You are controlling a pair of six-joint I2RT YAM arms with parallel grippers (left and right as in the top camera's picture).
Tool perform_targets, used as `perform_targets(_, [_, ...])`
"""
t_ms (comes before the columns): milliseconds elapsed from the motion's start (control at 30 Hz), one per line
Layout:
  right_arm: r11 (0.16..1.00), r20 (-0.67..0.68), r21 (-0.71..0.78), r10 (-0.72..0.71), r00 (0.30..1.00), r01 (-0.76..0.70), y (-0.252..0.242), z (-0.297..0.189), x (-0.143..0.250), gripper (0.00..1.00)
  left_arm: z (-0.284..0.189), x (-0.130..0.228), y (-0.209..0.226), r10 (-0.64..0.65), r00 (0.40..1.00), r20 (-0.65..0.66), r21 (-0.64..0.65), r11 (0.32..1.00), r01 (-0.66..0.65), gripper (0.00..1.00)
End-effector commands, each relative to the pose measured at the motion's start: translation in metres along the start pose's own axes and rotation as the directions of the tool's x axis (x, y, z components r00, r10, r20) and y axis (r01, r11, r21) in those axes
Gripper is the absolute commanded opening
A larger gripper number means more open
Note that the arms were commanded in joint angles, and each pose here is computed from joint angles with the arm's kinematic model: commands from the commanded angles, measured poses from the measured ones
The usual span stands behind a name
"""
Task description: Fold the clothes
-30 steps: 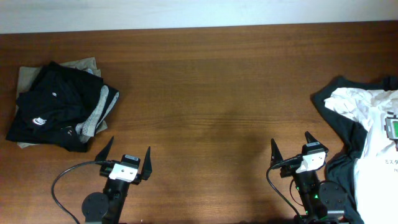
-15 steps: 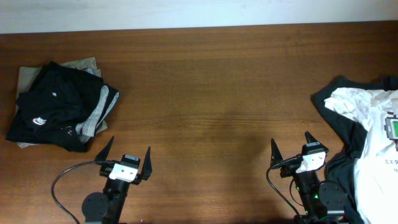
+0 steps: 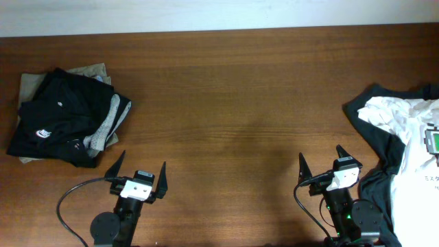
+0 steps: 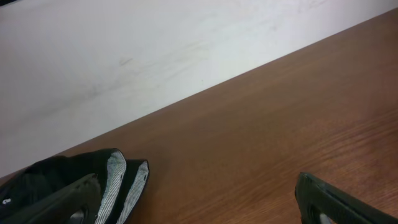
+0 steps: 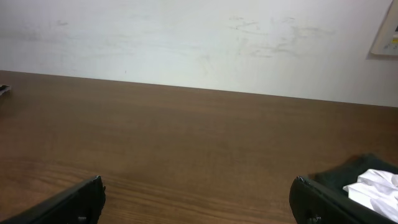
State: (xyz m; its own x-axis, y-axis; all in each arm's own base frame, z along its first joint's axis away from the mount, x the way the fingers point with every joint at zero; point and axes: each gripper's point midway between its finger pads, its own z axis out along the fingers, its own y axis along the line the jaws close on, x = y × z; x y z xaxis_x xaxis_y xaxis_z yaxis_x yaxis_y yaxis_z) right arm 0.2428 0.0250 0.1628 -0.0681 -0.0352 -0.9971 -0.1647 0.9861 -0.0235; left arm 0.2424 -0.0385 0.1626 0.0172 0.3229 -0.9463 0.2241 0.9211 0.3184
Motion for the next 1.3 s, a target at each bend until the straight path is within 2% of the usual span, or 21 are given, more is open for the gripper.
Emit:
perform_targets(0, [1.000,-0.002,-0.004,-0.005,1.000,0.005,0.000,0.000,0.002,0.99,0.000,0.005,0.004,-0.005,1.000,-0.022,-0.029,1.000,0.005,0.99])
perform_targets(133, [0.991,0.018,-0.130,-0.007,1.000,0.009,0.022,-0.003,-0.007,0.99,-0.002,-0.010,-0.012,-0.003,0.999,0.032,0.076,0.997,0.000,0.99])
perform_targets(200, [0.985,0.031,-0.150,0.088,0.996,-0.082,0.025,-0.008,-0.026,0.99,-0.006,-0.030,-0.008,0.004,0.998,0.063,0.074,0.997,-0.008,0.99])
perform_targets(333, [0.979,-0.033,-0.146,0.136,0.990,-0.139,0.024,-0.009,-0.062,0.99,0.000,-0.056,0.003,-0.042,0.992,-0.120,0.134,0.989,0.058,0.99])
perform_targets(400, [0.976,-0.125,-0.135,0.155,0.980,-0.172,0.021,0.003,-0.076,0.99,0.023,-0.083,0.017,-0.053,0.980,-0.193,0.156,0.984,0.084,0.99])
perform_targets(467, [0.967,-0.311,-0.103,0.193,0.931,-0.234,0.017,0.024,-0.077,0.99,0.056,-0.112,0.028,-0.071,0.947,-0.314,0.216,0.966,0.144,0.99])
perform_targets(533, [0.958,-0.440,-0.072,0.218,0.871,-0.276,0.014,0.038,-0.076,0.99,0.074,-0.120,0.027,-0.083,0.915,-0.396,0.272,0.940,0.204,0.99])
perform_targets(633, [0.944,-0.621,-0.010,0.251,0.742,-0.329,0.009,0.059,-0.073,0.99,0.101,-0.118,0.018,-0.097,0.847,-0.523,0.345,0.885,0.314,0.99])
perform_targets(733, [0.926,-0.714,-0.013,0.256,0.652,-0.378,0.016,0.066,-0.050,0.99,0.100,-0.119,0.008,-0.106,0.844,-0.526,0.388,0.853,0.349,0.99])
perform_targets(767, [0.911,-0.745,0.121,0.345,0.571,-0.393,-0.001,0.065,-0.029,0.98,0.099,-0.121,0.004,-0.113,0.844,-0.524,0.409,0.836,0.365,1.00])
perform_targets(833, [0.866,-0.743,0.261,0.462,0.485,-0.426,-0.027,0.065,-0.011,0.99,0.095,-0.116,0.003,-0.164,0.801,-0.576,0.363,0.827,0.429,1.00])
perform_targets(900, [0.771,-0.666,0.457,0.627,0.403,-0.444,-0.096,0.077,0.000,0.98,0.083,-0.094,0.002,-0.134,0.734,-0.666,0.297,0.855,0.425,0.99])
perform_targets(933, [0.732,-0.624,0.521,0.678,0.389,-0.439,-0.133,0.090,-0.001,0.99,0.077,-0.087,-0.009,-0.084,0.712,-0.698,0.302,0.866,0.399,0.99])
perform_targets(1000, [0.713,-0.590,0.587,0.702,0.400,-0.384,-0.174,0.108,0.006,0.99,0.076,-0.093,-0.027,-0.042,0.727,-0.686,0.356,0.852,0.385,1.00])
perform_targets(1033, [0.707,-0.577,0.635,0.703,0.416,-0.313,-0.201,0.121,0.023,0.99,0.076,-0.098,-0.035,-0.026,0.739,-0.673,0.381,0.844,0.377,0.99])
perform_targets(1133, [0.696,-0.593,0.663,0.713,0.374,-0.274,-0.217,0.137,0.074,0.99,0.076,-0.100,-0.039,-0.017,0.745,-0.667,0.396,0.839,0.373,1.00])
perform_targets(1267, [0.693,-0.593,0.676,0.714,0.372,-0.250,-0.232,0.156,0.120,0.89,0.076,-0.100,-0.039,-0.016,0.745,-0.667,0.397,0.839,0.373,0.99])
